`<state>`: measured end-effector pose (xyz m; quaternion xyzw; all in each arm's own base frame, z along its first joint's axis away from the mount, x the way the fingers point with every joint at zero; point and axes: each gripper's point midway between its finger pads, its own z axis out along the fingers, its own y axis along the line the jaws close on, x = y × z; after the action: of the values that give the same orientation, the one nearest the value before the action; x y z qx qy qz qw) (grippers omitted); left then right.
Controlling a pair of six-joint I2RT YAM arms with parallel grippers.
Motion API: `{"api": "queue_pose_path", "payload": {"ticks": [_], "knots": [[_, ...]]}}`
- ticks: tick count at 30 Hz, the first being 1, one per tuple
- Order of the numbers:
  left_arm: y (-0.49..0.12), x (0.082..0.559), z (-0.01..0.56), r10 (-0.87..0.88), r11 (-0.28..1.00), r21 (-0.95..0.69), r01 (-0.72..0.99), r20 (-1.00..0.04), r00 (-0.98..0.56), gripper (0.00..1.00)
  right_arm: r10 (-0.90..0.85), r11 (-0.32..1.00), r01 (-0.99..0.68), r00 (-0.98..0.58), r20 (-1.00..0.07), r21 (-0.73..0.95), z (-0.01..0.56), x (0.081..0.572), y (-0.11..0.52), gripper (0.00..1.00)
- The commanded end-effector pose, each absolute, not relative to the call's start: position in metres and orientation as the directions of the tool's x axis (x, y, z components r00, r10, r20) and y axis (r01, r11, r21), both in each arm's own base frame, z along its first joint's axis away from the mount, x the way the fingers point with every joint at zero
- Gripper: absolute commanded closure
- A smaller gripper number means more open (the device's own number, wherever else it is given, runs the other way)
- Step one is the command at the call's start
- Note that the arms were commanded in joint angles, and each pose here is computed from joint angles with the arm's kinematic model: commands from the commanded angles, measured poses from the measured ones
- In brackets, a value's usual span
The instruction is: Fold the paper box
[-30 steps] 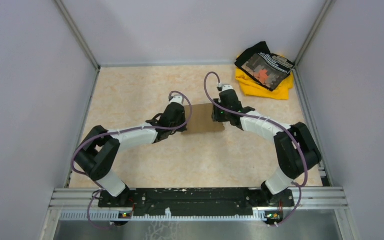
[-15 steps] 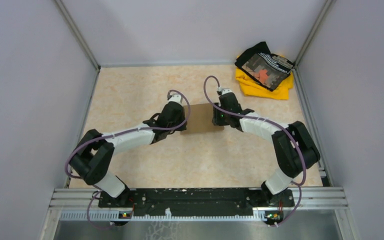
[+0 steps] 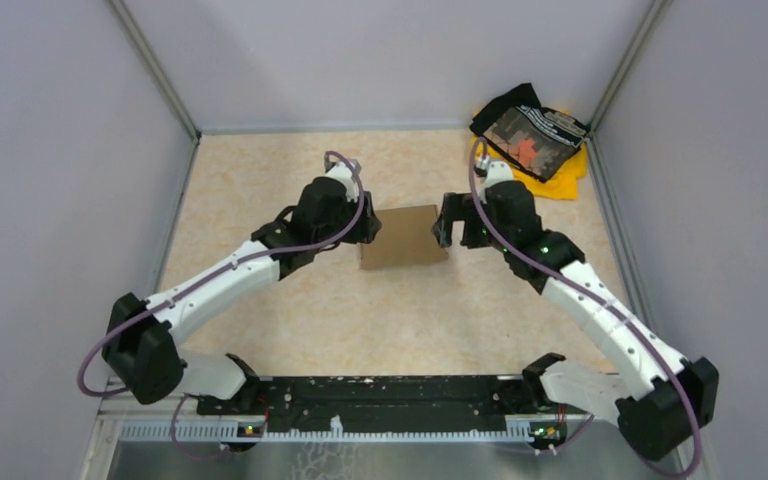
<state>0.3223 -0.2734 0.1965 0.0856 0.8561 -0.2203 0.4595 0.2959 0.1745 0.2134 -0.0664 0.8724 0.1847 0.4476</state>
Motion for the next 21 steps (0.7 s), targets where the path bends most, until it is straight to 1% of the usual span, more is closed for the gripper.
{"api": "queue_pose_path", "payload": {"ticks": [1,2,3,4,9,11,14,18,21], "knots": [[-0.252,0.295,0.193,0.041,0.891,-0.243,0.384,-0.799,-0.6,0.37,0.154,0.869,-0.281,-0.628,-0.763,0.406,0.226,0.257,0.176,0.01],[-0.247,0.291,0.193,0.035,0.892,-0.247,0.379,-0.798,-0.602,0.32,0.156,0.855,-0.292,-0.643,-0.75,0.428,0.227,0.252,0.179,0.01],[-0.246,0.285,0.193,0.03,0.885,-0.26,0.386,-0.796,-0.605,0.06,0.15,0.838,-0.311,-0.66,-0.737,0.449,0.226,0.247,0.184,0.01],[-0.246,0.279,0.194,0.028,0.875,-0.274,0.398,-0.795,-0.607,0.02,0.142,0.818,-0.332,-0.673,-0.726,0.469,0.225,0.242,0.189,0.01],[-0.239,0.247,0.185,0.008,0.841,-0.35,0.413,-0.754,-0.657,0.01,0.132,0.791,-0.35,-0.703,-0.699,0.502,0.231,0.229,0.194,0.01],[-0.233,0.236,0.187,0.014,0.836,-0.354,0.42,-0.75,-0.661,0.01,0.139,0.78,-0.354,-0.706,-0.695,0.515,0.238,0.225,0.194,0.01],[-0.217,0.226,0.192,-0.001,0.858,-0.345,0.38,-0.742,-0.671,0.01,0.169,0.751,-0.367,-0.697,-0.697,0.549,0.246,0.217,0.196,0.01],[-0.207,0.211,0.196,-0.056,0.865,-0.391,0.315,-0.698,-0.714,0.01,0.21,0.738,-0.342,-0.702,-0.681,0.581,0.232,0.204,0.19,0.01],[-0.21,0.203,0.206,-0.08,0.842,-0.437,0.316,-0.68,-0.728,0.01,0.251,0.669,-0.318,-0.754,-0.607,0.672,0.208,0.19,0.2,0.01]]}}
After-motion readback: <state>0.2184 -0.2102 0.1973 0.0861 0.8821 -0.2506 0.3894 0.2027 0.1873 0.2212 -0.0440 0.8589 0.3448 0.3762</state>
